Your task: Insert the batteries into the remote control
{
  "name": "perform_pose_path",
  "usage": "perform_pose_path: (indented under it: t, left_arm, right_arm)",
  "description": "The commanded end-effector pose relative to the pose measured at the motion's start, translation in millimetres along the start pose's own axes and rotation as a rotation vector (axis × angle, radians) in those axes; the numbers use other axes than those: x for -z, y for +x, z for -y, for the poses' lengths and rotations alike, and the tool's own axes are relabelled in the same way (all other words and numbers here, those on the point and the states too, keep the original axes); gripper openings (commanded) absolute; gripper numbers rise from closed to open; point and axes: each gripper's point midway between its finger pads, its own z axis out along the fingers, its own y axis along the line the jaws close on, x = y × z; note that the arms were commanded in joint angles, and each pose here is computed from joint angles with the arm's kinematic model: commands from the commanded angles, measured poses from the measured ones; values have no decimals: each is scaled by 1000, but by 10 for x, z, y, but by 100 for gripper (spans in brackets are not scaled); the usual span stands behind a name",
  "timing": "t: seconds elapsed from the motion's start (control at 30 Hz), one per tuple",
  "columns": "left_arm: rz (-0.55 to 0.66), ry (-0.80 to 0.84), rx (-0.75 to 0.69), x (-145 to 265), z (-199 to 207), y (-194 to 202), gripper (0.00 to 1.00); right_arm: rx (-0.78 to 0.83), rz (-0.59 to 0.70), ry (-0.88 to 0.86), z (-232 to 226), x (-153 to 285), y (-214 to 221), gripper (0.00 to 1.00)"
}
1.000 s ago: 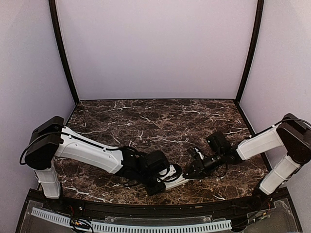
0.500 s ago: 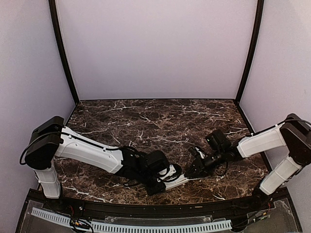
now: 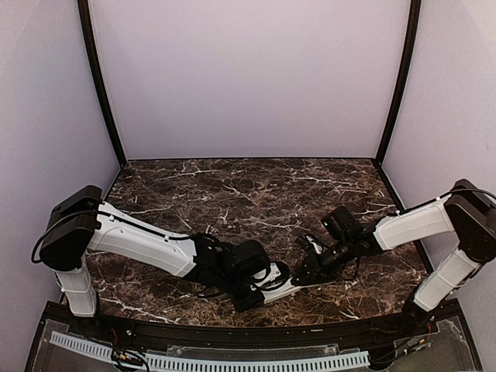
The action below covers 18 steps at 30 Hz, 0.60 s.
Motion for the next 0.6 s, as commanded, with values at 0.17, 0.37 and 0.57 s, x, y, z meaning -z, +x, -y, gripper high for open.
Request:
perform_pose_path:
  t: [0.17,0.37,0.57]
  left_arm:
    - [-92,42,-12,-75,65,245,21]
    - [-93,44,-12,-75,69,247,22]
    - [-91,47,-13,-74,69,241,22]
  right_arm:
    - [17,-4,80,43,11,26,24]
    - [-13,-8,121,67,48,29,35]
    - [4,-12,166,48,90,14,40]
